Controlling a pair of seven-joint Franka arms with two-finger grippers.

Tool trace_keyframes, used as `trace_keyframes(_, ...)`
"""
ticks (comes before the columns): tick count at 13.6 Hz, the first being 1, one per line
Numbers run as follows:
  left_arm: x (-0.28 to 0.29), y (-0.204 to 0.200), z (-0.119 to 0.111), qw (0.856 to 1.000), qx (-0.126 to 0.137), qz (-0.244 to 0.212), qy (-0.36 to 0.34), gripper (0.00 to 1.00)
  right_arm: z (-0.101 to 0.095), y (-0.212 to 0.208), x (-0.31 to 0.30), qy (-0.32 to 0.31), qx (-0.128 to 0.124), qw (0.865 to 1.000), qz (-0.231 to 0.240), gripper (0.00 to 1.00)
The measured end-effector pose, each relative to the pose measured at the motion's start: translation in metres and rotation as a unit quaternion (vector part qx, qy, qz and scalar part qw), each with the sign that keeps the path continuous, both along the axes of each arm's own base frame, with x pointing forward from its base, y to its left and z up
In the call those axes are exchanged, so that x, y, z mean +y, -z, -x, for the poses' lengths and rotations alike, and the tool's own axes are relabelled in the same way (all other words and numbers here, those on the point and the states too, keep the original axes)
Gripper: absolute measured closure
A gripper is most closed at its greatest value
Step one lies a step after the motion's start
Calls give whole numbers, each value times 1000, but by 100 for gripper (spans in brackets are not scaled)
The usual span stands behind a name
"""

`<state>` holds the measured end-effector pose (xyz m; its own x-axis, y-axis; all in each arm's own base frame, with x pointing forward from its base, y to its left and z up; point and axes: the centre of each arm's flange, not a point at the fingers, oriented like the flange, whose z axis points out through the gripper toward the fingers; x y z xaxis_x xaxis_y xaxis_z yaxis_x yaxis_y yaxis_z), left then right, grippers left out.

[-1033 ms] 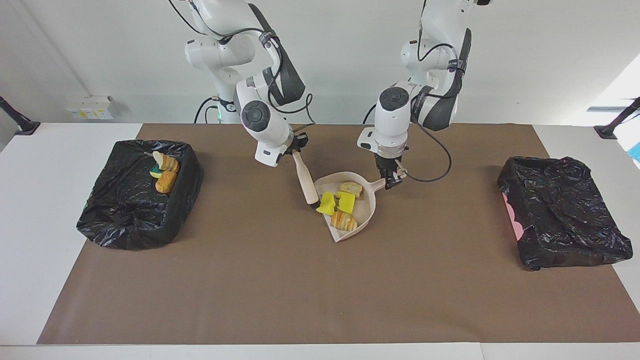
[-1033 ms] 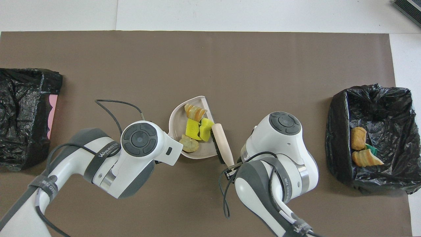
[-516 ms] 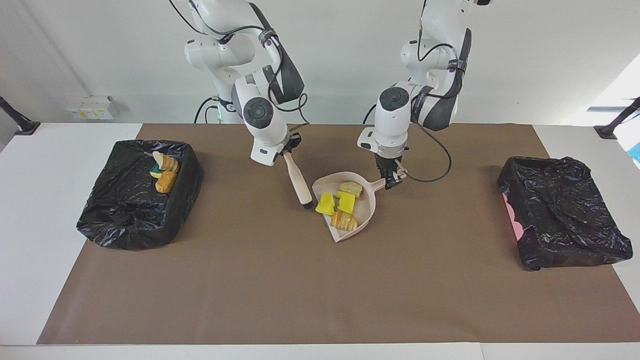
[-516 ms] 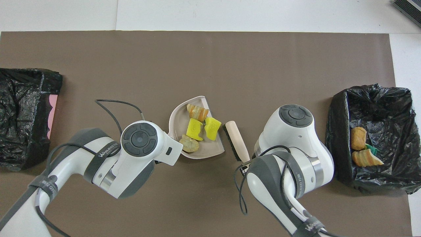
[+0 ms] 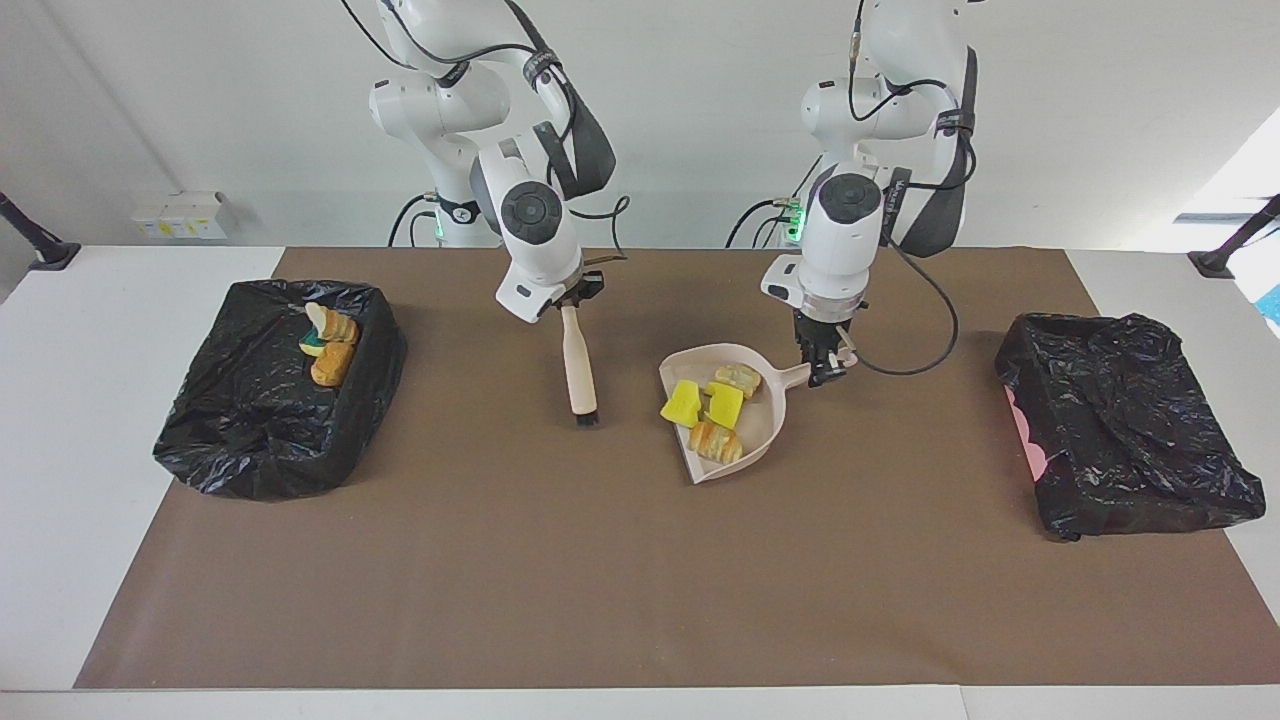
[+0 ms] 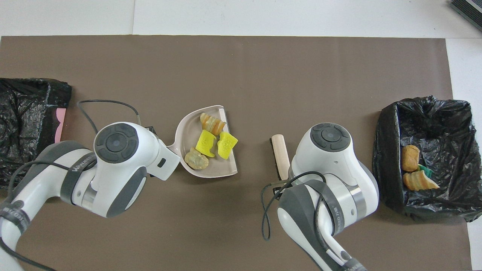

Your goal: Sweep and dump trash in bin

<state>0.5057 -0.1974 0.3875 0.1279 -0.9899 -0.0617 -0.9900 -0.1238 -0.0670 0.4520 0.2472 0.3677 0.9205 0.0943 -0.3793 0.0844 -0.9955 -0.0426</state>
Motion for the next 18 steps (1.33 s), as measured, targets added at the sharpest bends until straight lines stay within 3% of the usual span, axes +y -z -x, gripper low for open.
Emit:
trace_keyframes(6,150,-73,-18,997,15,47,52,69,26,-7,48,23,-20,999,22,74)
trace_keyframes(9,243,-100,-21,995,14,80,60,69,65,-7,99,8,-25,999,37,74)
trace_keyframes(12,352,-123,-8,994,-11,99,35,69,107,-5,146,14,-42,998,48,74)
trace_keyframes(16,478,-148,23,993,-59,75,-62,69,135,16,183,27,-59,997,44,74)
trace_keyframes(18,520,-157,31,994,-65,27,-83,69,140,32,193,28,-60,997,40,74)
